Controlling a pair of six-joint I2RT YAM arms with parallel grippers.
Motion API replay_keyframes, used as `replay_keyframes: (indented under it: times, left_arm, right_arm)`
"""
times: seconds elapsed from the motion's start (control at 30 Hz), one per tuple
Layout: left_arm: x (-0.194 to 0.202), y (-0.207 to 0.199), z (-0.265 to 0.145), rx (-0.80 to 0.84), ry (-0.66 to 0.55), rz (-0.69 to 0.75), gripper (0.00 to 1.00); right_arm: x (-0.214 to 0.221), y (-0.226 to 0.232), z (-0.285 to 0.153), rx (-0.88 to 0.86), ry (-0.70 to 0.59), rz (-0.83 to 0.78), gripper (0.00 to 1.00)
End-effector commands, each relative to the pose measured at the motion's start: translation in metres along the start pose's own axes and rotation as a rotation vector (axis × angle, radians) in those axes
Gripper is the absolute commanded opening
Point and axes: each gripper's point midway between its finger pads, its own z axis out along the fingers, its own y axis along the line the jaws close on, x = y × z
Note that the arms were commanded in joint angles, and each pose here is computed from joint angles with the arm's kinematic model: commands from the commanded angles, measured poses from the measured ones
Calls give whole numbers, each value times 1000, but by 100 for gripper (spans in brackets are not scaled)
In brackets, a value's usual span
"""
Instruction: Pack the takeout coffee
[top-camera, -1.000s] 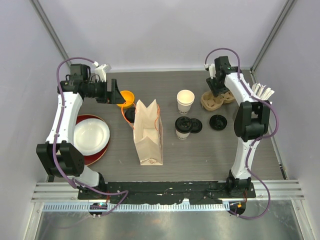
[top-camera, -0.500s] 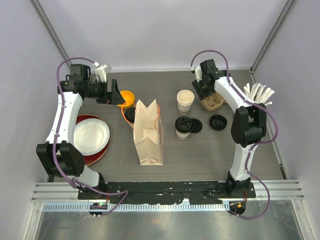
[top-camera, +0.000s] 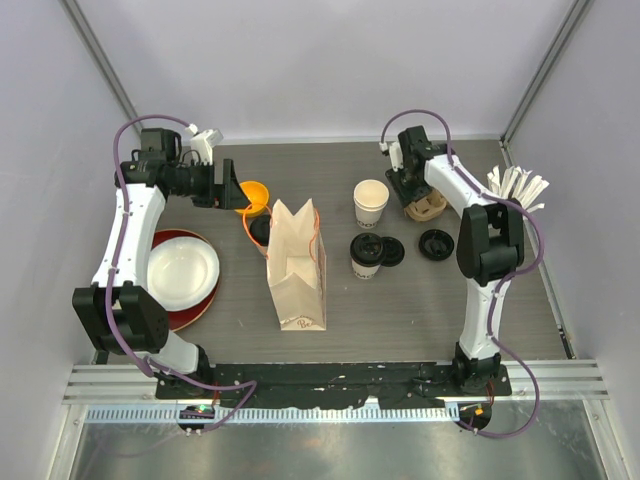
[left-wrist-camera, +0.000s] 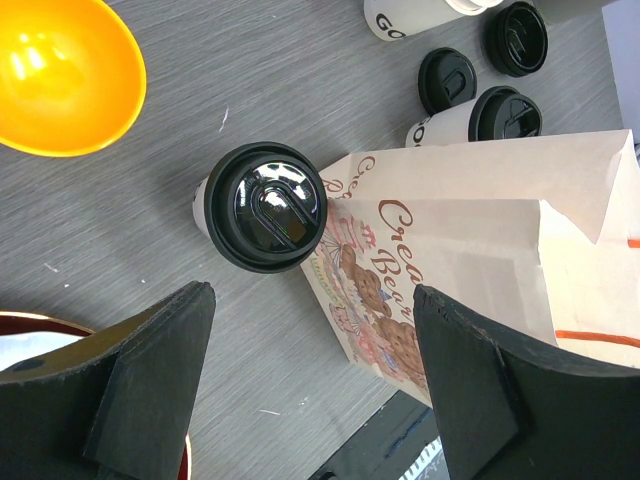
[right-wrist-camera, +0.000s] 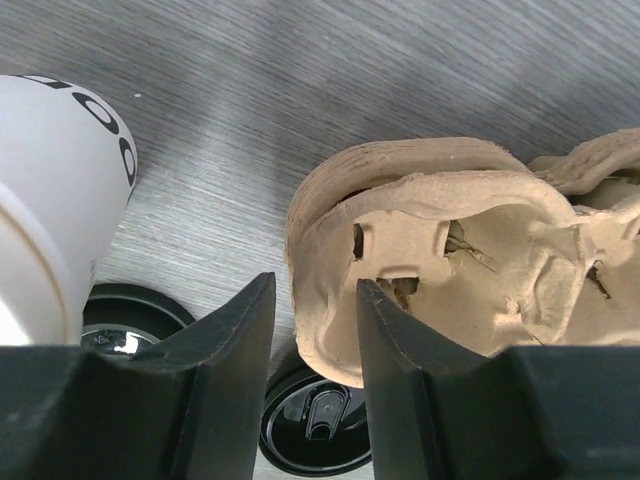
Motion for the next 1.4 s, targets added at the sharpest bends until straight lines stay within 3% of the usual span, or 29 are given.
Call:
replay_keyframes:
  times: [0.0, 0.17, 1.13, 1.37]
  left_arm:
    - [-12, -11, -13, 17, -47, 48, 85]
    - [-12, -11, -12, 19, -46, 47, 85]
    - [-11, -13, -13, 23, -47, 49, 85]
    - [-11, -13, -13, 24, -47, 49, 85]
  right_arm:
    - [-14, -4, -6, 10, -33, -7, 41]
    - [-16, -5, -11, 7, -45, -5, 33]
    - [-26, -12, -39, 2, -103, -6, 28]
    - [-28, -20, -49, 25, -121, 3, 13]
